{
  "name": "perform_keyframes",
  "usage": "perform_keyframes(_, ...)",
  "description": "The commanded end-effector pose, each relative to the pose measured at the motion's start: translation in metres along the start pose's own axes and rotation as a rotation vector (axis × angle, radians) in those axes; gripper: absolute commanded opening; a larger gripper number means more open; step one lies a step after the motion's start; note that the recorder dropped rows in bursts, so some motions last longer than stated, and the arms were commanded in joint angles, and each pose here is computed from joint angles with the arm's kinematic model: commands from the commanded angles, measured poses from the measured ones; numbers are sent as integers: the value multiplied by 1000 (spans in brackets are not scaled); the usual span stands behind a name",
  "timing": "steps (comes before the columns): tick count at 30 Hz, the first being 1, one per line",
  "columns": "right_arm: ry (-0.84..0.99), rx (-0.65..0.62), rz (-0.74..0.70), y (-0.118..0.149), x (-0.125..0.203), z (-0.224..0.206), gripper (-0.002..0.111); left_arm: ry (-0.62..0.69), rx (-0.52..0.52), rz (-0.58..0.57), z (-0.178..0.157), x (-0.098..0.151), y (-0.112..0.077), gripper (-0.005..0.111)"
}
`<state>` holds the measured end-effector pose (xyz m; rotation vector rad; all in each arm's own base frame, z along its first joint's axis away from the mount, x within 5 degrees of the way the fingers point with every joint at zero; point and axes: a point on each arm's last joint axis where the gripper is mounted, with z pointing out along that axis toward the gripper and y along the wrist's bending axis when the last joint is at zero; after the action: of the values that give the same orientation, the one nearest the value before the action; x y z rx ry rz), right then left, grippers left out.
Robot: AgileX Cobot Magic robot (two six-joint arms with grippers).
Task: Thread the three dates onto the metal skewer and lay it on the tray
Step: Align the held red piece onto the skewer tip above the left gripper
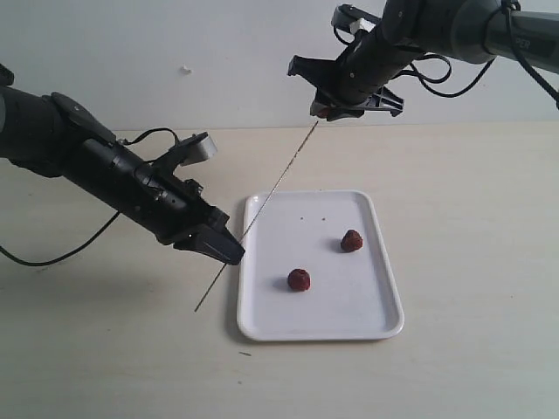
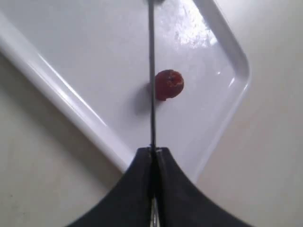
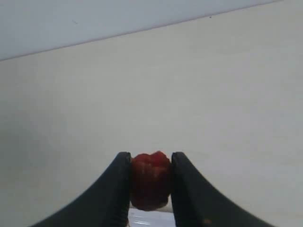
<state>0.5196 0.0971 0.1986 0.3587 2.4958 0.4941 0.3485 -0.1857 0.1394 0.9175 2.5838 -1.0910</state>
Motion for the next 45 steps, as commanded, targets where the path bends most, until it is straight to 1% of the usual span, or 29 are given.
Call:
perform_keyframes(1, -13, -26, 20, 3, -4, -7, 28, -25, 9, -9, 1, -4, -3, 0)
perform_keyframes(9, -17, -44, 19, 11, -9, -25, 28, -45, -20, -21, 5, -5, 3, 0)
perform_keyframes(11, -20, -47, 17, 13, -10, -31, 28, -51, -20, -3, 5, -5, 3, 0)
perform_keyframes(15, -25, -53, 6, 17, -12, -41, 28, -68, -7, -4, 5, -7, 2, 0)
perform_keyframes(26, -27, -54, -4, 17, -13, -41, 28, -99, 19, 20, 5, -9, 0, 0)
perform_keyframes(42, -11, -66, 11, 18, -11, -41, 28, -150, 40, 9, 4, -14, -2, 0)
perform_keyframes(45, -11, -67, 12, 18, -11, -41, 28, -154, 53, 32, 4, -14, -4, 0)
